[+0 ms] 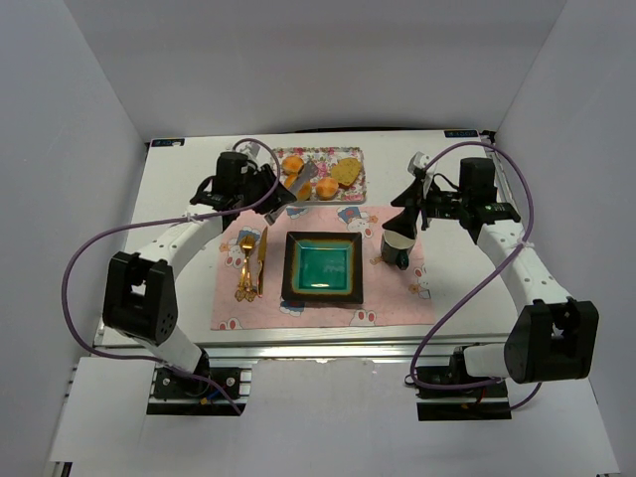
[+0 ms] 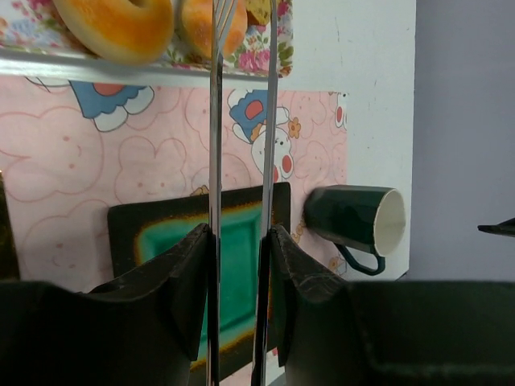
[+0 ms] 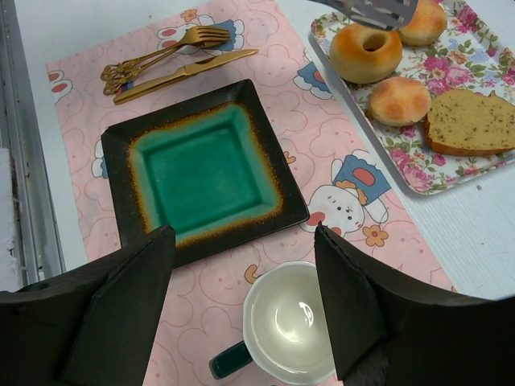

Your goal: Place the bread

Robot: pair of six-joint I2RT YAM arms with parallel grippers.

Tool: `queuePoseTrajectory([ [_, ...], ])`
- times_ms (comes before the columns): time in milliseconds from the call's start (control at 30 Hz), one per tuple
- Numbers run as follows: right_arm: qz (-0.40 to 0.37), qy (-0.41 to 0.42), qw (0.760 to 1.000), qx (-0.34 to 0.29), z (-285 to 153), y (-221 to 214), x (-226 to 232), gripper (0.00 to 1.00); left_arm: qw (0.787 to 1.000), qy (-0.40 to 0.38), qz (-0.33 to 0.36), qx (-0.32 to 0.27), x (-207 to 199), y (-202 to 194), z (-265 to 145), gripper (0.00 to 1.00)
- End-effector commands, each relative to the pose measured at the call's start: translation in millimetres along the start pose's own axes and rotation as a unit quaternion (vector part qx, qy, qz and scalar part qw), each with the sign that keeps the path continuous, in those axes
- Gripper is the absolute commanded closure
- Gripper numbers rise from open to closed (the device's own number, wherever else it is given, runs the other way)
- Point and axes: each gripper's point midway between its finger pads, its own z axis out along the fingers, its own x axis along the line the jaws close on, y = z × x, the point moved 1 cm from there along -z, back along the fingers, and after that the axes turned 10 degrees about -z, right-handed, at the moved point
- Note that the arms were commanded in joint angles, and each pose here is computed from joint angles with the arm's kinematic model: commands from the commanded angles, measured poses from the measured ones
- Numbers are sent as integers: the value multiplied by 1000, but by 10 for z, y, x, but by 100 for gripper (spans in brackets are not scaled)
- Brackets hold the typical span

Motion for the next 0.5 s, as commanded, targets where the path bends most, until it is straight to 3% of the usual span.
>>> queuePoseTrajectory([
  [0, -18, 1, 1000, -18, -39, 109, 26, 25, 1000, -24, -14, -15, -240, 71, -38, 56],
  [300, -13, 0, 1000, -20, -41, 89, 33, 25, 1000, 11, -25, 12, -267, -17, 179, 56],
  [467, -12, -2, 1000, -19, -52, 72, 30, 25, 997, 21, -69, 30, -308, -146, 244, 56],
])
